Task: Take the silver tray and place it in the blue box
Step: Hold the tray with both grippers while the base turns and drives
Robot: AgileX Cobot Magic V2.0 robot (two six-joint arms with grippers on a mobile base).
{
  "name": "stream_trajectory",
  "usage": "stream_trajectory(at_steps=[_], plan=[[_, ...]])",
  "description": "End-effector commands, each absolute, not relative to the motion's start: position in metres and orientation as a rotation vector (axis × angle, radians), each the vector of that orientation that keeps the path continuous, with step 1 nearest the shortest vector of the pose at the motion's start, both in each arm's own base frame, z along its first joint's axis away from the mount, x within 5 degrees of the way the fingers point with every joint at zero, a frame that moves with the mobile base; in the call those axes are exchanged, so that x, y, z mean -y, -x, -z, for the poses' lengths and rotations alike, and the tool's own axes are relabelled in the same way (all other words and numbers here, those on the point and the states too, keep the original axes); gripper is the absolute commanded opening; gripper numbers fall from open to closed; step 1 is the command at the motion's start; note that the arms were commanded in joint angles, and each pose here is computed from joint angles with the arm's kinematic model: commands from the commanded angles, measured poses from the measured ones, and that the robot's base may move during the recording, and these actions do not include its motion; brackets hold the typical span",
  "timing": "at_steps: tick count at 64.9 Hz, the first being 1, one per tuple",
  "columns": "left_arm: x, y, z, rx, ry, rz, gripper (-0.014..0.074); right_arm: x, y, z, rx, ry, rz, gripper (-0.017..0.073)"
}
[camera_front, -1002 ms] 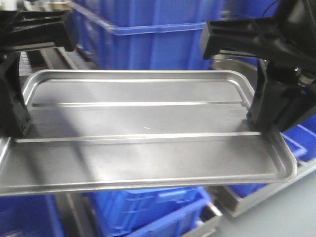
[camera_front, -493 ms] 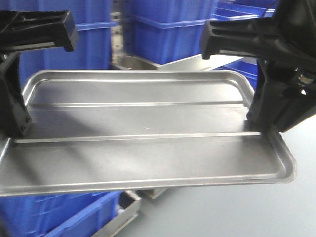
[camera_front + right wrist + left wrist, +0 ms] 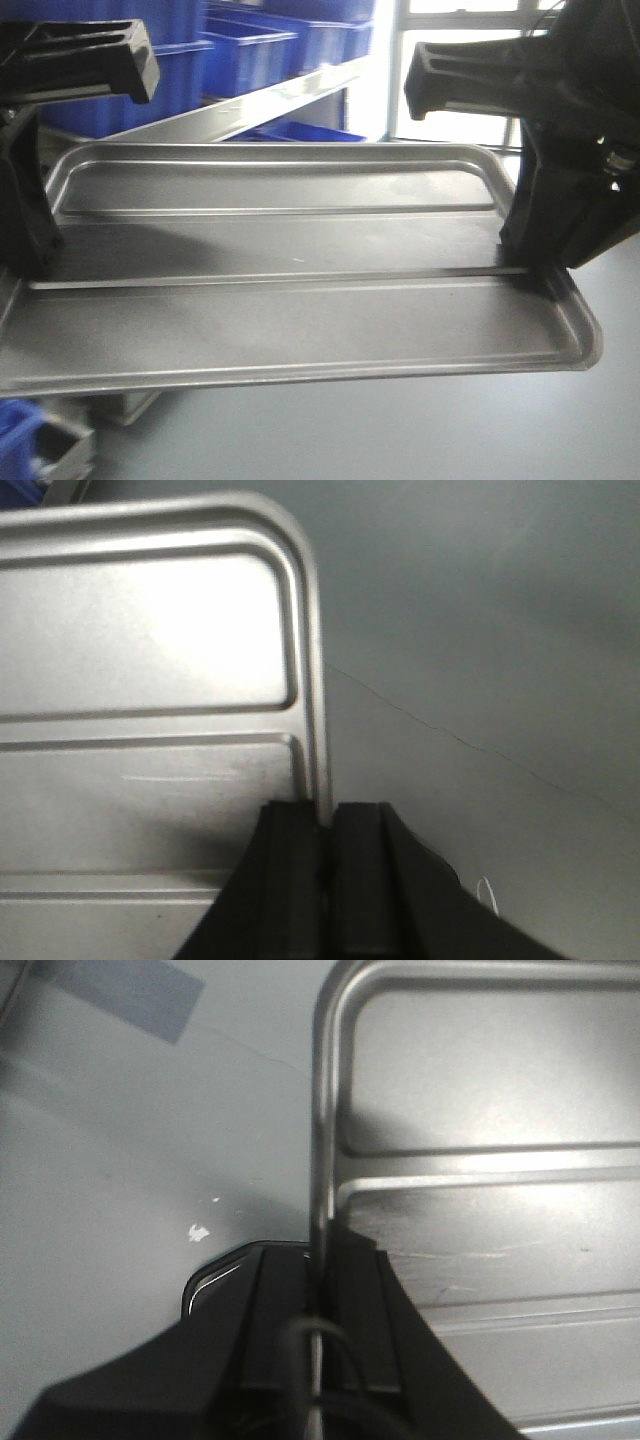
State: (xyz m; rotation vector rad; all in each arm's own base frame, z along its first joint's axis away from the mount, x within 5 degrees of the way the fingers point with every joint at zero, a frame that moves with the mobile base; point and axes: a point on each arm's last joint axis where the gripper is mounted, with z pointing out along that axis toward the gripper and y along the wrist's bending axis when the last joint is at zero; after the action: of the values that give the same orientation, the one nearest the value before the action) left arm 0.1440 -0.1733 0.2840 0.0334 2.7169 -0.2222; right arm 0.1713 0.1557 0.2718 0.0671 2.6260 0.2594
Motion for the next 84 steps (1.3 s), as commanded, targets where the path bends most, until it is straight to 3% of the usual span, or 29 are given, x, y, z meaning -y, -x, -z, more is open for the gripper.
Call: stream_trajectory(at_steps=[1, 84], plan=[[0.1682, -0.1427, -0.2963, -2.680, -0.028, 0.214, -0.0015, -0.1496, -0.1732, -0.2857, -2.562, -0.048, -0.235, 0.0059], [0.1682, -0.1427, -0.2963, -2.680, -0.028, 0.214, -0.0015, -0.1496, -0.1732, -0.2857, -2.562, -0.048, -0.235, 0.0059]])
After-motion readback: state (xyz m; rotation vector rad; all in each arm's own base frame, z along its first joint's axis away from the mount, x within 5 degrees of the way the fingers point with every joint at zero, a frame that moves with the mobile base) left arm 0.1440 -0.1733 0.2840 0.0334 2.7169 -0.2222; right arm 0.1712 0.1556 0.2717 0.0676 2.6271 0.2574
